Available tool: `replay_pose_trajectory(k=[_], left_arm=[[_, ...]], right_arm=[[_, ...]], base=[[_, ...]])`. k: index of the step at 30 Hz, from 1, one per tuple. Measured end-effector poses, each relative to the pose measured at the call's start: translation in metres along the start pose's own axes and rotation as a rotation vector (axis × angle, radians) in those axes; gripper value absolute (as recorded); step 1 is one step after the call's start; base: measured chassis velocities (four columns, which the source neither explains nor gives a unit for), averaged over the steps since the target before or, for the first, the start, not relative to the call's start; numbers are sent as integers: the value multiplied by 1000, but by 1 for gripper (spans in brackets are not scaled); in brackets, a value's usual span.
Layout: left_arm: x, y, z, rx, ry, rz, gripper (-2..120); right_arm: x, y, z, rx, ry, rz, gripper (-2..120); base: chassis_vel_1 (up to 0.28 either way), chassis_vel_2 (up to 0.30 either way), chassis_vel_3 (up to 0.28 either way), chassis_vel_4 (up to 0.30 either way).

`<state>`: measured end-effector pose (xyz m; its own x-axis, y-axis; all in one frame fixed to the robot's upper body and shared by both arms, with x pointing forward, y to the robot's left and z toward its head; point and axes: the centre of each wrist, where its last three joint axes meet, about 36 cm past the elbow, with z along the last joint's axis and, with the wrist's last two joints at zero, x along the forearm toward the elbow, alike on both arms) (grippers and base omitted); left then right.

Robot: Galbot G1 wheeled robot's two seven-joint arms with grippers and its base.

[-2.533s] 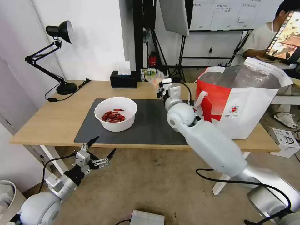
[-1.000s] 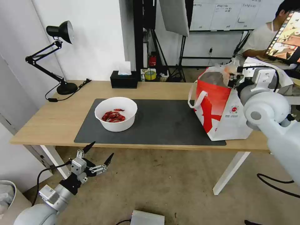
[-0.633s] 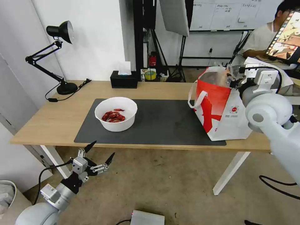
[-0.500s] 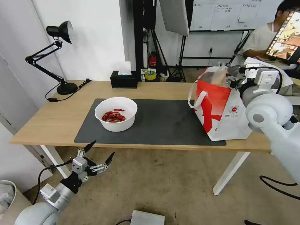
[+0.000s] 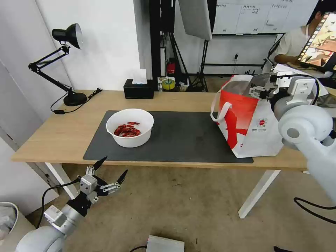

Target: Pick up the trash from the table and place it into the takeout bag.

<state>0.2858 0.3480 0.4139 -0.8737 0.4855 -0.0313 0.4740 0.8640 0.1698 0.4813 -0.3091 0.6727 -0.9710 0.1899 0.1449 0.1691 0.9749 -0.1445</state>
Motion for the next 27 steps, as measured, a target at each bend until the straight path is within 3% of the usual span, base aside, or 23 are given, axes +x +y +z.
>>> replay_pose_trajectory(k=[8, 11, 14, 15, 17, 27], left_arm=[[0, 0, -1, -1, -3, -3, 100], [1, 0, -2, -2, -3, -3, 100], [1, 1, -4, -3, -9, -8, 100], [1, 1, -4, -3, -9, -8, 100], [1, 1, -5, -4, -11, -10, 100], [4, 0, -4, 0, -13, -18, 100]], right_arm=[[2, -2, -2, -27, -33, -22, 100], [6, 0, 5, -83, -93, -121, 100], [15, 8, 22, -143, -221, -329, 100], [15, 8, 22, -143, -221, -329, 100], [23, 14, 34, -160, -265, -438, 100], [56, 34, 83, -136, -276, -636, 100]], base=[[0, 0, 0, 0], [0, 0, 0, 0], [0, 0, 0, 0], [0, 0, 0, 0], [0, 0, 0, 0], [0, 0, 0, 0]])
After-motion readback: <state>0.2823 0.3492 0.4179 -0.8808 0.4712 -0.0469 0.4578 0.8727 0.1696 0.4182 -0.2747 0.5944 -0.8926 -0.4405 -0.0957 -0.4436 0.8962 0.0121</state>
